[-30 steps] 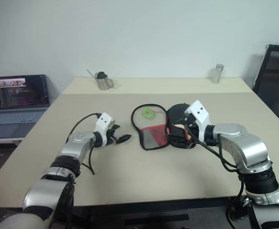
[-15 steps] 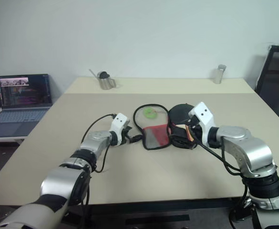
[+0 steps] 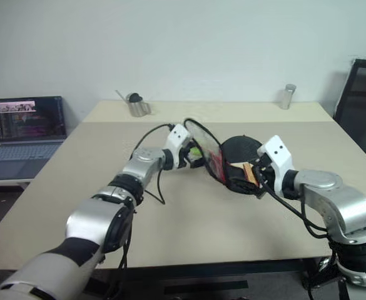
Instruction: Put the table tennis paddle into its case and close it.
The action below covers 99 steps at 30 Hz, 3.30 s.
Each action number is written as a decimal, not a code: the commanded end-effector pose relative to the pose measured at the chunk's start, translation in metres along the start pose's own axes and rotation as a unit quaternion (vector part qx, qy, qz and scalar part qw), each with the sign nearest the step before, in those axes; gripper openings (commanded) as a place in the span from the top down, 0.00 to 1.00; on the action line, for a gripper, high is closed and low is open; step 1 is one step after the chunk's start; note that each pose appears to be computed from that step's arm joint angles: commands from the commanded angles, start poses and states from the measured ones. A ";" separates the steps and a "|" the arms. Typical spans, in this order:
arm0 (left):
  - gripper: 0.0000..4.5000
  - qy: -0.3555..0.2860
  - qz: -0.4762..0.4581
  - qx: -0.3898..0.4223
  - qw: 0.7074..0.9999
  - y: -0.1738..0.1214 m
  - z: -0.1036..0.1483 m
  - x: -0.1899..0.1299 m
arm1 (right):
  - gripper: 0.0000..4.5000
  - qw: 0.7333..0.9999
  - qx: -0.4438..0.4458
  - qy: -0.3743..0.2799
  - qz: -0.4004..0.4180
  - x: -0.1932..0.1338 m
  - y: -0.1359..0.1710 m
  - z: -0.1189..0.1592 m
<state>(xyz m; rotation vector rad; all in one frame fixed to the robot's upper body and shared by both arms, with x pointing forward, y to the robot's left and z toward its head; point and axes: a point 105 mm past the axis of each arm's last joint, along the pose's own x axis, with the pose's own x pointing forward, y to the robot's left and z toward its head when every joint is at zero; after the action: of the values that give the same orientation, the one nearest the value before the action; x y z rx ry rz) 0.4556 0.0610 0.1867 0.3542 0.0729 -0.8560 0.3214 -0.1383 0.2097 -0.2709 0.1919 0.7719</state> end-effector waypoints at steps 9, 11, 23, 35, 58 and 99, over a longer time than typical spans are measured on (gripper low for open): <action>0.00 -0.031 -0.044 0.012 0.998 -0.051 0.027 0.041 | 0.01 0.999 -0.001 -0.011 -0.039 -0.021 0.004 0.006; 0.00 -0.032 -0.050 0.016 0.998 -0.058 0.030 0.046 | 0.01 0.999 0.003 -0.008 -0.044 -0.023 0.005 0.004; 0.00 -0.046 -0.062 0.015 0.997 -0.039 0.022 0.025 | 0.01 0.995 0.043 -0.009 -0.090 -0.020 -0.018 0.001; 0.00 -0.109 -0.073 -0.036 0.991 0.009 -0.007 -0.053 | 0.01 0.977 0.127 -0.026 -0.170 0.024 -0.083 -0.016; 0.00 -0.141 -0.045 -0.023 0.989 -0.007 0.019 -0.104 | 0.01 0.954 0.209 0.020 -0.213 0.084 -0.120 -0.071; 0.00 -0.114 -0.054 -0.016 0.992 -0.014 0.005 -0.112 | 0.99 0.958 0.221 0.068 -0.168 0.115 -0.084 -0.096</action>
<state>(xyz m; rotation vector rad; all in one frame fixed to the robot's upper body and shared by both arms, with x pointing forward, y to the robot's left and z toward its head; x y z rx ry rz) 0.3769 0.1340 0.1946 0.1872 -0.0435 -0.9782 0.4593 -0.1562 0.1147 0.0696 0.3925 0.3376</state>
